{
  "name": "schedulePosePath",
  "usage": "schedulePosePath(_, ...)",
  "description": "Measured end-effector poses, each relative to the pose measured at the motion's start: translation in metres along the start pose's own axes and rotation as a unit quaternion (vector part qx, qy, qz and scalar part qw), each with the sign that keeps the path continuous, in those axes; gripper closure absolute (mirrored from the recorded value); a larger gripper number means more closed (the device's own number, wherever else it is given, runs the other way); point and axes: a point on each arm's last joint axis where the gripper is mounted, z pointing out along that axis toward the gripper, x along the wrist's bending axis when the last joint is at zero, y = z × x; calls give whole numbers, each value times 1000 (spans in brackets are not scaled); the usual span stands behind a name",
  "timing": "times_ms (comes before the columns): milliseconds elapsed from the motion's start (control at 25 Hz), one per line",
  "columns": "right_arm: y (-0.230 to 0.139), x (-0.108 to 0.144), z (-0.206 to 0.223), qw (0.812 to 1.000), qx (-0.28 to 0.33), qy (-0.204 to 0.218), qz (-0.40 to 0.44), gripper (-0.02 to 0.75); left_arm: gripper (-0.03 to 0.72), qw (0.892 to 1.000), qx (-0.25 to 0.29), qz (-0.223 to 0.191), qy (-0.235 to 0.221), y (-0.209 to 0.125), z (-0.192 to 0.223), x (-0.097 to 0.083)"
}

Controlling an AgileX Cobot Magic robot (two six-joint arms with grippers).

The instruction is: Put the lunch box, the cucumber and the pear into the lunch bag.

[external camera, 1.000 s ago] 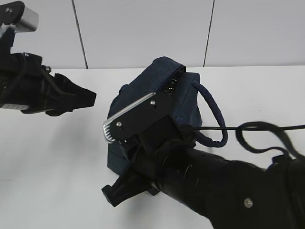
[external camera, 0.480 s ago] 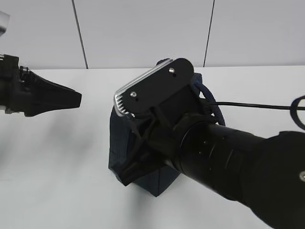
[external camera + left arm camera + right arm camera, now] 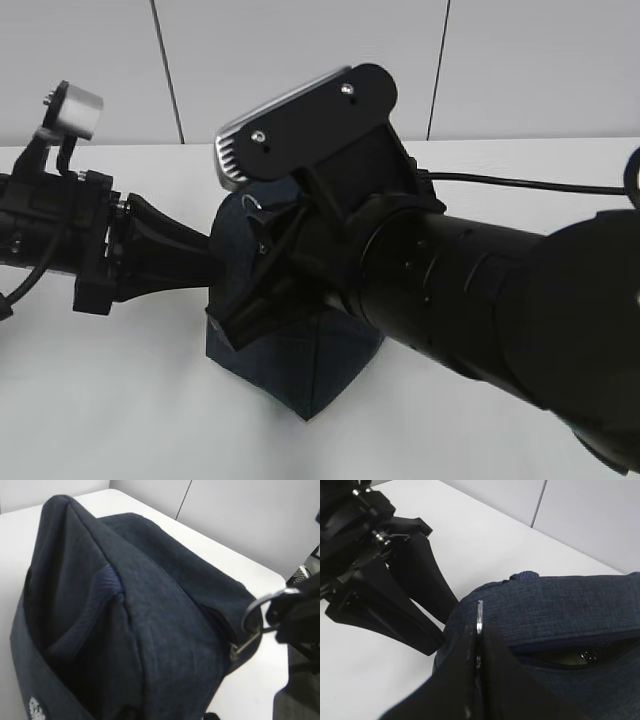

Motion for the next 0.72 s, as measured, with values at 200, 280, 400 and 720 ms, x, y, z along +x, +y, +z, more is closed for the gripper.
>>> schedulePosePath(200,-1,0,0,1000,5,0,4,738,464,1000,10,2,-6,-2,10,-1)
schedulePosePath(280,-1,0,0,1000,6,0,-2,738,575,1000,19,-2,-10,-5,17,-1)
schedulePosePath(400,2,-2,1,1000,3,-4,-4,738,661,1000,26,-9,-11,-9,23,2)
schedulePosePath(720,31,-73,16,995,-8,-61,78,738,684,1000,25,-10,-4,-9,23,3)
